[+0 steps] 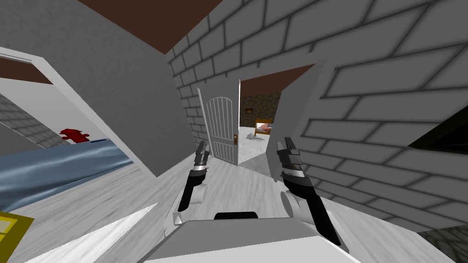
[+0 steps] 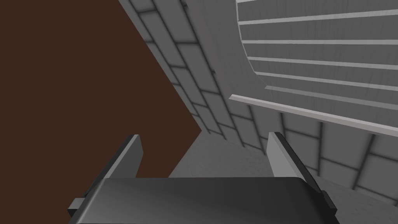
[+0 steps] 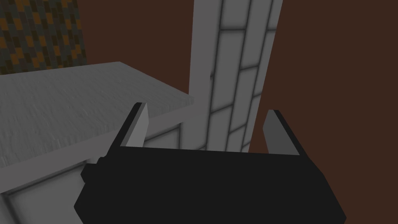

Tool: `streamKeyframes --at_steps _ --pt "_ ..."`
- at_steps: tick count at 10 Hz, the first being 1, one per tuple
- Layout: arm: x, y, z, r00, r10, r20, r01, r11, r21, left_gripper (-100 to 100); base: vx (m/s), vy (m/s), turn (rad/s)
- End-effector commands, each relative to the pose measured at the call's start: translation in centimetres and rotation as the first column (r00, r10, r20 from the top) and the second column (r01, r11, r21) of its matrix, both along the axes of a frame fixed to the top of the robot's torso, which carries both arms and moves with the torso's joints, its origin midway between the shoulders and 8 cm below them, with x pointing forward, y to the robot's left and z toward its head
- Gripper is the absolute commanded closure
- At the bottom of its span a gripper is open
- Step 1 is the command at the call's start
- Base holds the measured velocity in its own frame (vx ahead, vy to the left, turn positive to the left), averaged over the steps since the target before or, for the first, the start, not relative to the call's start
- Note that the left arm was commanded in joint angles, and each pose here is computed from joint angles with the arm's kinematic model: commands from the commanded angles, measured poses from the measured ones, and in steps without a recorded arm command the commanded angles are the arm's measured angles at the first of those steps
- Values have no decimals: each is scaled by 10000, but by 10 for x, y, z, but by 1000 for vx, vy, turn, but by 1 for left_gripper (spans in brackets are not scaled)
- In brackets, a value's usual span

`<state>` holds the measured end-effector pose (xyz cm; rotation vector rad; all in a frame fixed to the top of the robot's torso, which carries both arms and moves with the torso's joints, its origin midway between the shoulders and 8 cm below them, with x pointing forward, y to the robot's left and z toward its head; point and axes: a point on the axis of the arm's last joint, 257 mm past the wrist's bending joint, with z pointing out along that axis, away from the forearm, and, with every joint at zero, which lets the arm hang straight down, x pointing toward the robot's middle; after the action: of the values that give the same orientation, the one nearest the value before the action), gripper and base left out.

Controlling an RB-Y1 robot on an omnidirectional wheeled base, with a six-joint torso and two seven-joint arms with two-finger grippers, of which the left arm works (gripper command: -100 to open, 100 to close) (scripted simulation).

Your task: Push the door open

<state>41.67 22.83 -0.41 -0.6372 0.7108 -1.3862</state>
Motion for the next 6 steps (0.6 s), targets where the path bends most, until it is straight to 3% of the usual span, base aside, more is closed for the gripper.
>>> streamKeyframes --at_steps 1,6 --pt "11 -4 -13 9995 -127 -290 127 9999 -20 -100 61 3 -38" --pt "41 -13 -45 9943 -454 -964 447 9990 -88 -100 66 9 -46"
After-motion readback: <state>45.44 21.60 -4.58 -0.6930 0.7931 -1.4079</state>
